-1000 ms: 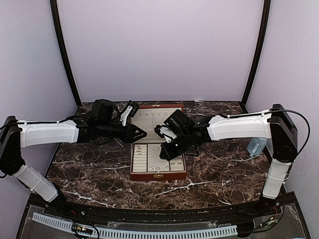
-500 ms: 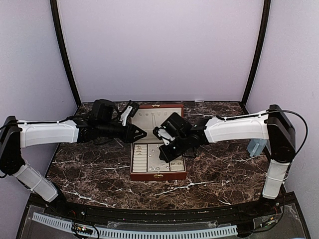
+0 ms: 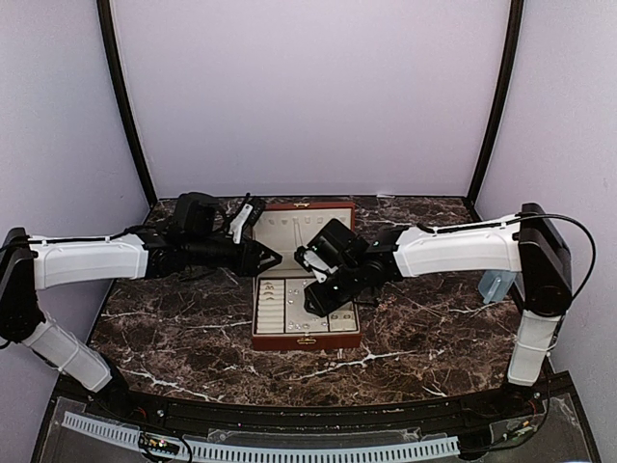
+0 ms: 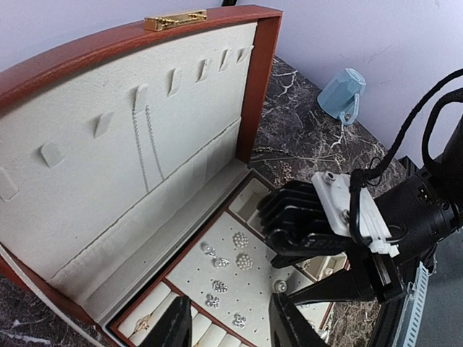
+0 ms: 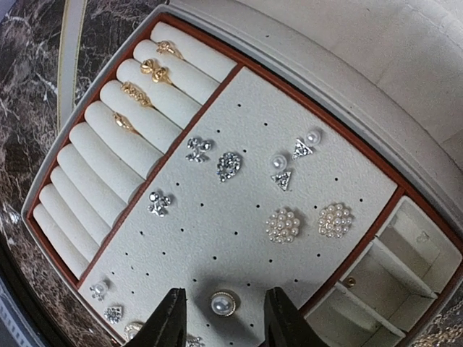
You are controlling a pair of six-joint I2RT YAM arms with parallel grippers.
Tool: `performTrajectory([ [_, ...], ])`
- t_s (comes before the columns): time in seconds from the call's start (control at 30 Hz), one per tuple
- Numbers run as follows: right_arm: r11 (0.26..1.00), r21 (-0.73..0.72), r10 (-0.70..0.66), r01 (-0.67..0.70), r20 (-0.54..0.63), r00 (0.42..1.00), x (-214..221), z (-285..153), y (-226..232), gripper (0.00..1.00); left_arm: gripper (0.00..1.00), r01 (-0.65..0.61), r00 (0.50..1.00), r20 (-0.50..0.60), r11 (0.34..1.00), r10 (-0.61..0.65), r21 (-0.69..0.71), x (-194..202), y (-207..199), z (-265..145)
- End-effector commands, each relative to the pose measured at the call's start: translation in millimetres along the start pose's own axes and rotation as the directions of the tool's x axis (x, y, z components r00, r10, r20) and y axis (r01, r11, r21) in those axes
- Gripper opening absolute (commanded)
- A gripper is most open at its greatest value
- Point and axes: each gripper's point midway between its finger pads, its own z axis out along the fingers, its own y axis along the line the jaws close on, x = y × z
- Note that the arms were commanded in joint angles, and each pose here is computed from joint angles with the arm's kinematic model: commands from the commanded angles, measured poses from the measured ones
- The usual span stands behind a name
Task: Organize the mixed jewelry
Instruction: Insert the earring into the earring holder.
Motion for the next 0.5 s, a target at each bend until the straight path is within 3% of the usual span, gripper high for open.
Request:
performTrajectory([
  [0.0,0.999,0.046,-0.008,0.006,0.049,0.999,-14.5,-23.7,-3.9,0.43,0.45,-0.024,0.997,0.071,0.999,0.027,-0.035,-15.1,0.5,-15.6],
  [0.3,0.999,-0.002,0.043,-0.043,0.161,0.986,-23.9,-67.5,-8.8,0.54,0.73,-0.022,0.988,0.151,0.994,0.038,-0.104,-45.8,2.9,-36.6],
  [0.47,0.990,0.036,0.122,-0.133,0.219,0.968,-20.2,-87.8,-46.3,0.54,0.83,-0.023,0.982,0.180,0.990,0.049,-0.140,-66.4,10.4,-53.6],
])
